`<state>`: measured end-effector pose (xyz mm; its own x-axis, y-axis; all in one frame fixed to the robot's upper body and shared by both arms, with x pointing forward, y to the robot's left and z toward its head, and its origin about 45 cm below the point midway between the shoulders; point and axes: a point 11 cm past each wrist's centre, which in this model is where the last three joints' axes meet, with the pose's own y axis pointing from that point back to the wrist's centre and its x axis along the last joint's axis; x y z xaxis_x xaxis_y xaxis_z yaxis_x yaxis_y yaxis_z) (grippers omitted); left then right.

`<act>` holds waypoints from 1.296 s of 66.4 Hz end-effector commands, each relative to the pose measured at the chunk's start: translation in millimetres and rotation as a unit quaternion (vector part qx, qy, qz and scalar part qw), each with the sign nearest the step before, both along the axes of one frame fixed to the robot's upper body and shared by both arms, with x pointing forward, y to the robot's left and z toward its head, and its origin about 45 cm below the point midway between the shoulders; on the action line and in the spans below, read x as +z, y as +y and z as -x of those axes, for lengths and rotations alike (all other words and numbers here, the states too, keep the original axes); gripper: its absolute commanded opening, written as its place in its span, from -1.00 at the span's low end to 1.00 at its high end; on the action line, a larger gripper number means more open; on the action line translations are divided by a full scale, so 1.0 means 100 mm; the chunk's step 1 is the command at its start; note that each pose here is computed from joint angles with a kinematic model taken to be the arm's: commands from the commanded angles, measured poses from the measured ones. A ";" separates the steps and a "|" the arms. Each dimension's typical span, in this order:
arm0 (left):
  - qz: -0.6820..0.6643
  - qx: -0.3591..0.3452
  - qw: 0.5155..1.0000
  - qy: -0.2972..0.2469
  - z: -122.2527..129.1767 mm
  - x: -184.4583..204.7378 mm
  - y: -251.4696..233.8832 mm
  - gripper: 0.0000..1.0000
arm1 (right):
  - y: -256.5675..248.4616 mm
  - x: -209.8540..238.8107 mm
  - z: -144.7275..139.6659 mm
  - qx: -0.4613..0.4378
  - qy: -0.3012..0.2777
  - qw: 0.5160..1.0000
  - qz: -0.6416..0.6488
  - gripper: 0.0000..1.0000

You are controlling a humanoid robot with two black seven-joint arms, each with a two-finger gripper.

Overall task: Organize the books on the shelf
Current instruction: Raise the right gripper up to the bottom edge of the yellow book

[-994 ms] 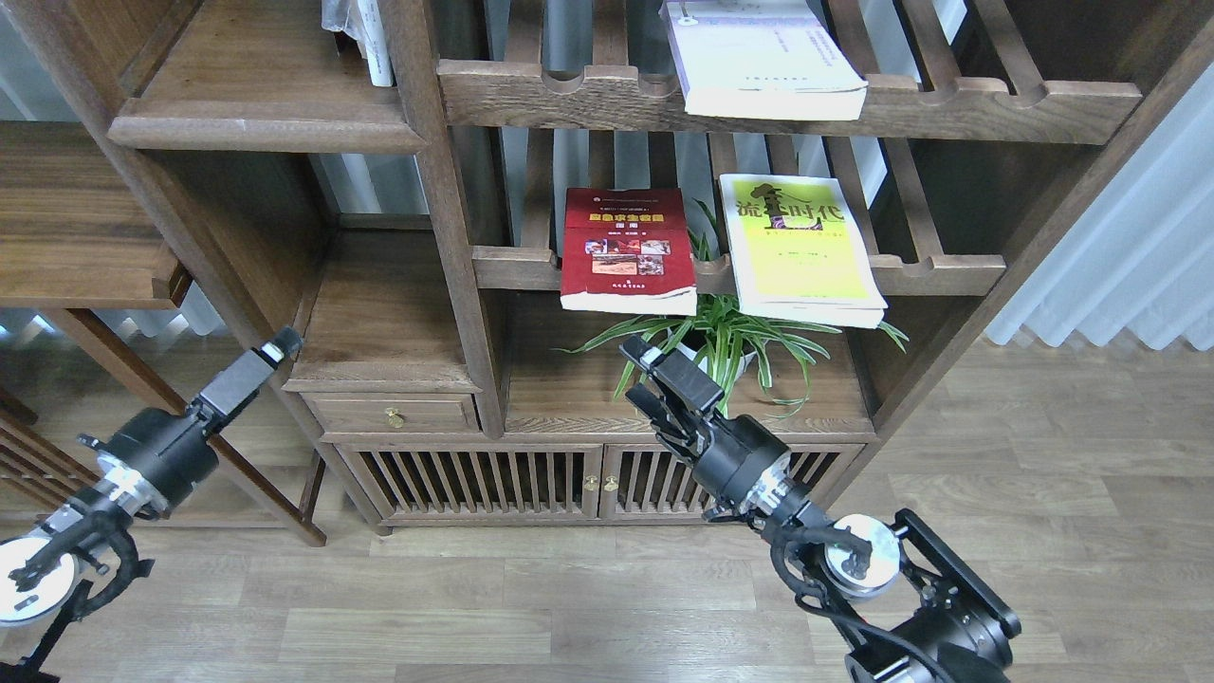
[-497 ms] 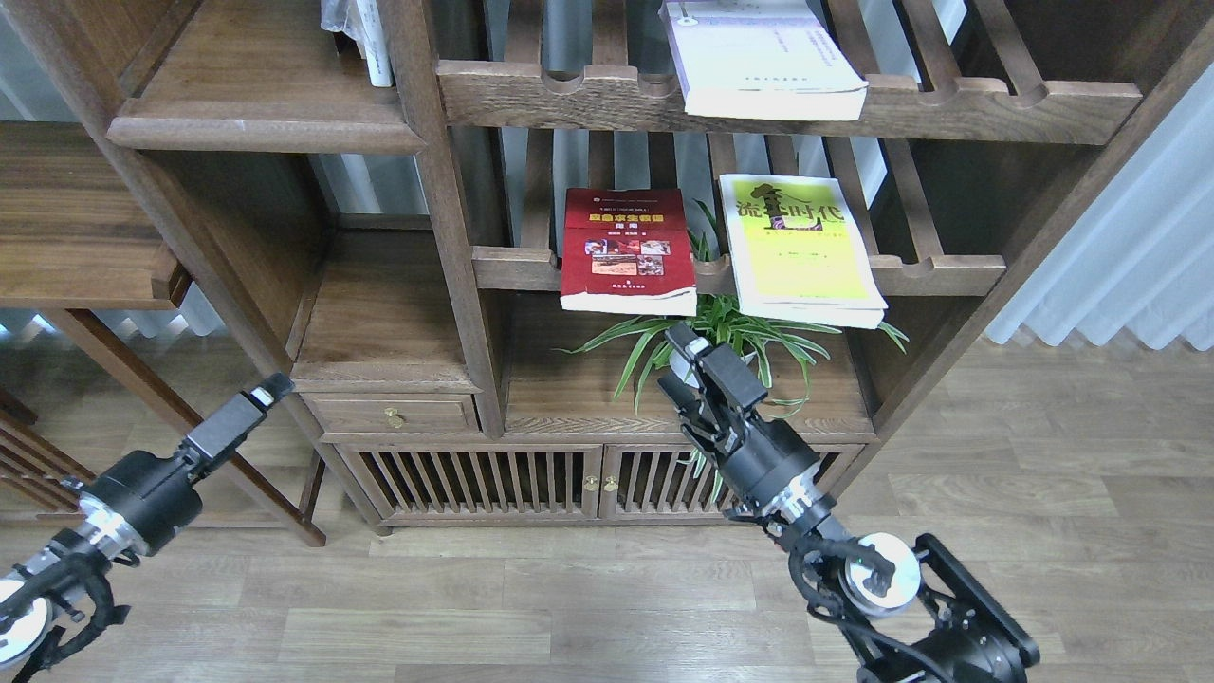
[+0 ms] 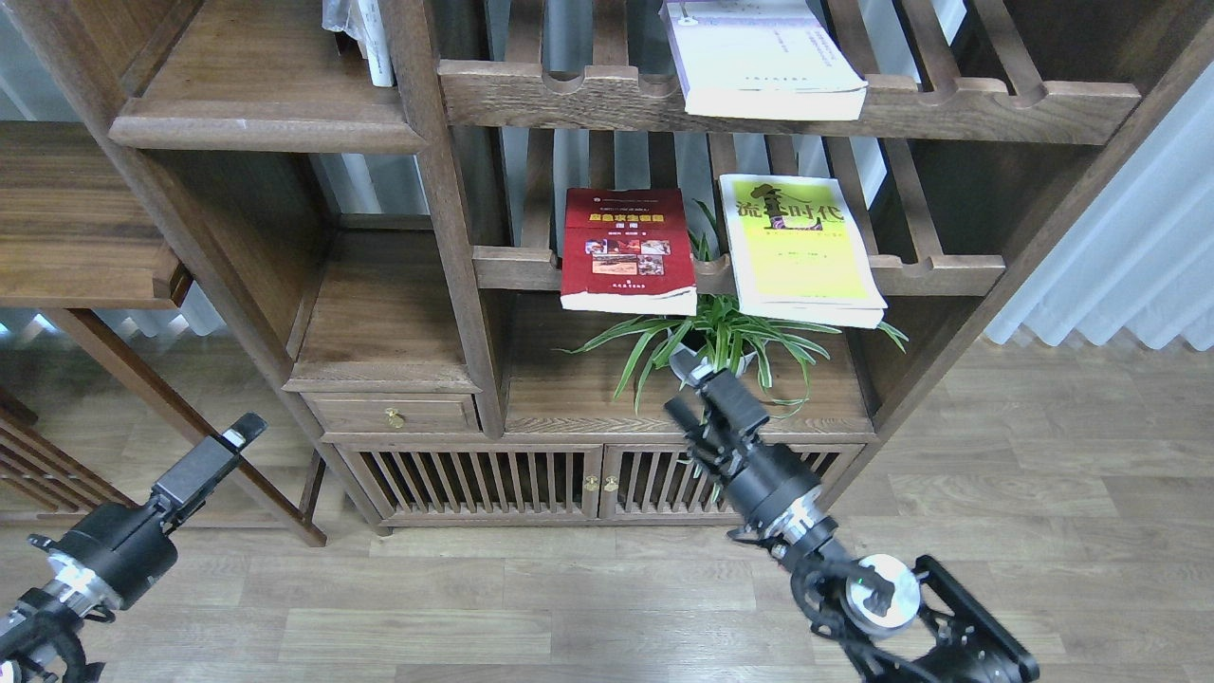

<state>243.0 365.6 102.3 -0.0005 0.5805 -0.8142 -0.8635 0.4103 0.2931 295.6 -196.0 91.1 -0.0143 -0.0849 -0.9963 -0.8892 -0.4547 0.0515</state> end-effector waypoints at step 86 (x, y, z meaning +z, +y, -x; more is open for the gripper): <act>0.001 0.045 0.999 -0.004 -0.01 0.00 0.23 1.00 | -0.36 0.07 -0.45 -0.206 0.027 0.976 -0.060 0.99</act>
